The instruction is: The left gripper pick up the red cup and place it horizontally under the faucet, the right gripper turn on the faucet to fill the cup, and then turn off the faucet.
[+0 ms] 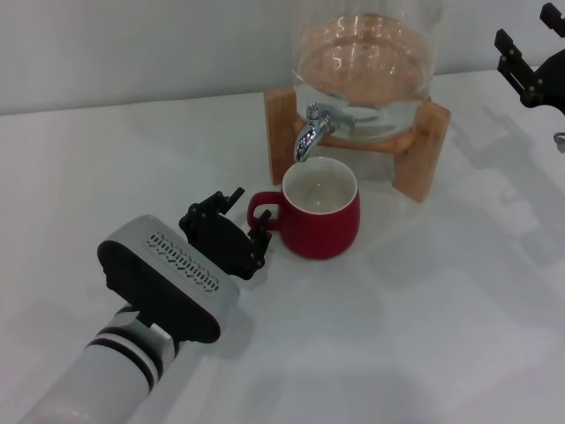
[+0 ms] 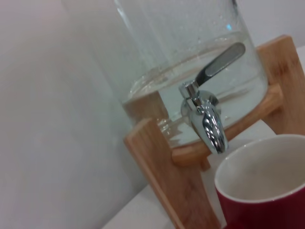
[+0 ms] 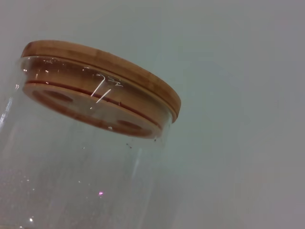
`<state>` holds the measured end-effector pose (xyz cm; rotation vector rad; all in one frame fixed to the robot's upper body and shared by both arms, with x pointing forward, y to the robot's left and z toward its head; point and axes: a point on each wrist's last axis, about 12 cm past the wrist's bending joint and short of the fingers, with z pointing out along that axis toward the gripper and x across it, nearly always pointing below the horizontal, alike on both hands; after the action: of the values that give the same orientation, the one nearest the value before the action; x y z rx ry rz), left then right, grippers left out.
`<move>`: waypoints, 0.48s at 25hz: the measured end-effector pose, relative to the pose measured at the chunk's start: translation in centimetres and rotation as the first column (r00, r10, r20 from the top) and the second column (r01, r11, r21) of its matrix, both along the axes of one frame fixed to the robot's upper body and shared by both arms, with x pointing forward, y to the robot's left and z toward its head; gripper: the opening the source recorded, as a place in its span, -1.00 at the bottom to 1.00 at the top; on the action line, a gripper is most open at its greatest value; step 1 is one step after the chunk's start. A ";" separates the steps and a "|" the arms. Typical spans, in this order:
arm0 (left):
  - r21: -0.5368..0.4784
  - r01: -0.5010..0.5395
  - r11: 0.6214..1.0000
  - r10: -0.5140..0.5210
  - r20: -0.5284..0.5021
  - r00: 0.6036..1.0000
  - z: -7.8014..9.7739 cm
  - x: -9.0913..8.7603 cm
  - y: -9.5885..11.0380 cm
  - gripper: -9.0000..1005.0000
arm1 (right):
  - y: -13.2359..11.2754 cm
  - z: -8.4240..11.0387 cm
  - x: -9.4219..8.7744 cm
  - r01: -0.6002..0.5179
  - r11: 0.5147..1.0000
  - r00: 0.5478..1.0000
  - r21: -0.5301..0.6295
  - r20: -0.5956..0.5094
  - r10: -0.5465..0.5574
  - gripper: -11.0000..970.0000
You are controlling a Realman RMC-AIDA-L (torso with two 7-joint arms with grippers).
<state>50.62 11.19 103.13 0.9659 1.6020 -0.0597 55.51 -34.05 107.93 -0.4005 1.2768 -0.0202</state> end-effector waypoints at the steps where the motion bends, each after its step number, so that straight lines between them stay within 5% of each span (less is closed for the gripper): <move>1: -0.001 -0.004 1.000 0.004 -0.004 1.000 -0.1 0.0 0.1 -0.15 | 0.0 0.0 0.0 0.000 1.000 1.000 0.000 0.000 0.000 0.31; 12: 0.018 -0.012 1.000 0.012 -0.012 1.000 0.0 1.2 0.5 -0.15 | 0.0 0.0 -0.1 -0.001 1.000 1.000 -0.001 0.003 0.001 0.31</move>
<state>51.80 11.66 103.09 0.9716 1.6216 -0.0427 55.44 -34.05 107.93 -0.4020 1.2739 -0.0202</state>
